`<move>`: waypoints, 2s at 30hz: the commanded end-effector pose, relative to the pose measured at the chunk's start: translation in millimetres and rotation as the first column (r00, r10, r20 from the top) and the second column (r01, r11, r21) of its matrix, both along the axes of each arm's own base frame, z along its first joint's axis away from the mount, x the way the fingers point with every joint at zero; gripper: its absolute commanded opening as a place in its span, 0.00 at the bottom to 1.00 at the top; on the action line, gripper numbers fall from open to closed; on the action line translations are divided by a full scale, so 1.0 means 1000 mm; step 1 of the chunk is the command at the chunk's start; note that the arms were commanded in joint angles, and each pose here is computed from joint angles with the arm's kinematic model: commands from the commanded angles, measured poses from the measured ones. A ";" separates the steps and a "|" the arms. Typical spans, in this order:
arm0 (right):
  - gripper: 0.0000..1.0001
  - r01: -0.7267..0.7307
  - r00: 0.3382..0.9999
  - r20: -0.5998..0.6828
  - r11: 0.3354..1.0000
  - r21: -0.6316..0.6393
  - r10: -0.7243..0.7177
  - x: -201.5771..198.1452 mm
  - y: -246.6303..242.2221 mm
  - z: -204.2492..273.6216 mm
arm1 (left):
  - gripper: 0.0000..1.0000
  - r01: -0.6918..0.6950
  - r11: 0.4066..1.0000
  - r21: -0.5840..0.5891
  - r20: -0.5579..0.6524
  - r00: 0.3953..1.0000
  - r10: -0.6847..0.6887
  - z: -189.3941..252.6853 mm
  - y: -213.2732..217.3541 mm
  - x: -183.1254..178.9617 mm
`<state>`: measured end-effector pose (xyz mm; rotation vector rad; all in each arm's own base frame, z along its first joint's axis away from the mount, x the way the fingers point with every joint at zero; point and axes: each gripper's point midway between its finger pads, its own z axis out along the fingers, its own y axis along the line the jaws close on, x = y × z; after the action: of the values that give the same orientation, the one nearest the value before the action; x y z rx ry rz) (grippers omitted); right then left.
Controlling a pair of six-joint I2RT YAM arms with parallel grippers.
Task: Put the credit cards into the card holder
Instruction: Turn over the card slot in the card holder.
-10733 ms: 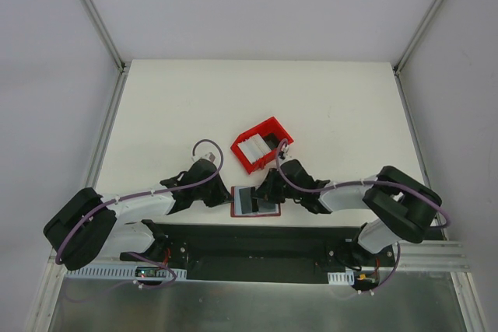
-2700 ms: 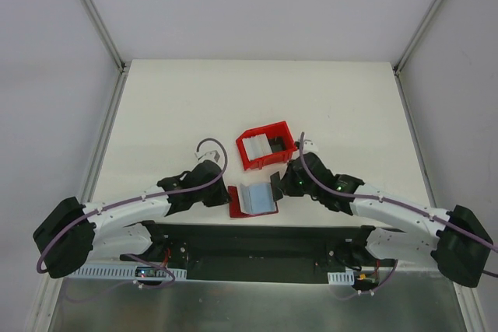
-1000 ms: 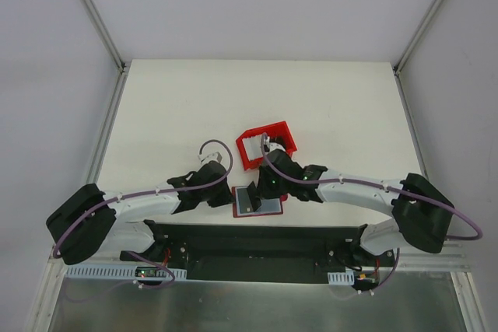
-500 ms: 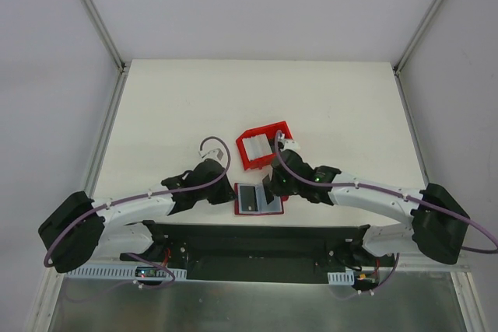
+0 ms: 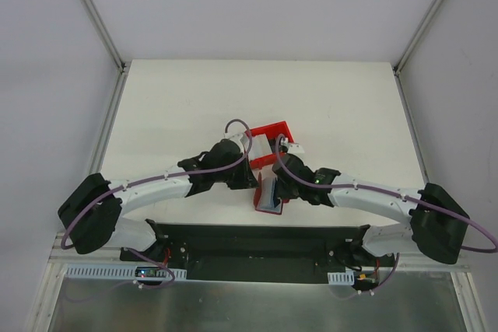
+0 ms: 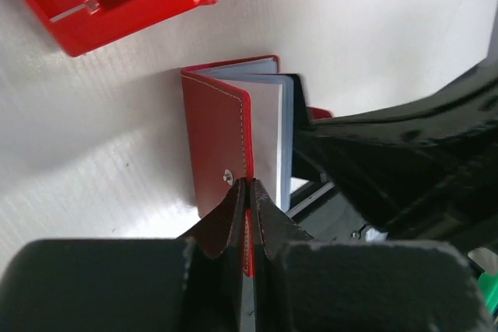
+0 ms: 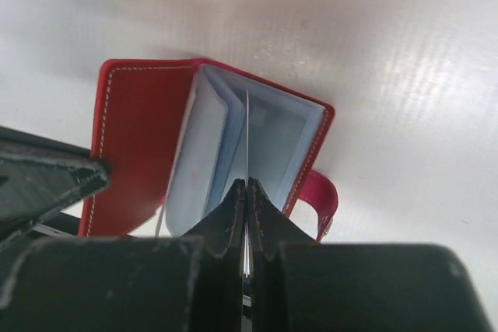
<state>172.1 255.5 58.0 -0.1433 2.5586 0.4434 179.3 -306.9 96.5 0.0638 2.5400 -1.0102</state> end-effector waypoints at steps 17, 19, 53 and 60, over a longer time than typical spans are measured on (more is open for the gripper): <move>0.01 0.090 0.995 0.030 0.987 0.135 -0.095 -0.001 -0.015 0.024 | 0.00 -0.197 0.972 0.128 -0.063 0.977 0.206 -0.060 0.067 -0.024; 0.00 0.092 0.995 0.012 0.987 0.128 -0.095 -0.003 -0.014 0.019 | 0.00 -0.196 0.971 0.138 -0.068 0.976 0.207 -0.063 0.068 -0.025; 0.00 0.014 0.988 -0.154 0.987 0.161 0.011 -0.010 0.032 -0.023 | 0.00 -0.209 0.946 0.247 -0.132 0.960 0.247 -0.108 0.083 -0.036; 0.01 -0.120 0.989 -0.036 0.930 0.348 0.141 0.002 0.075 0.029 | 0.00 -0.247 0.935 0.256 -0.164 0.942 0.294 -0.119 0.087 -0.033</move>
<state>173.2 301.4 54.7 -0.0652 2.5852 0.7654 158.3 -246.8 10.7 -0.2716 2.6429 -0.7997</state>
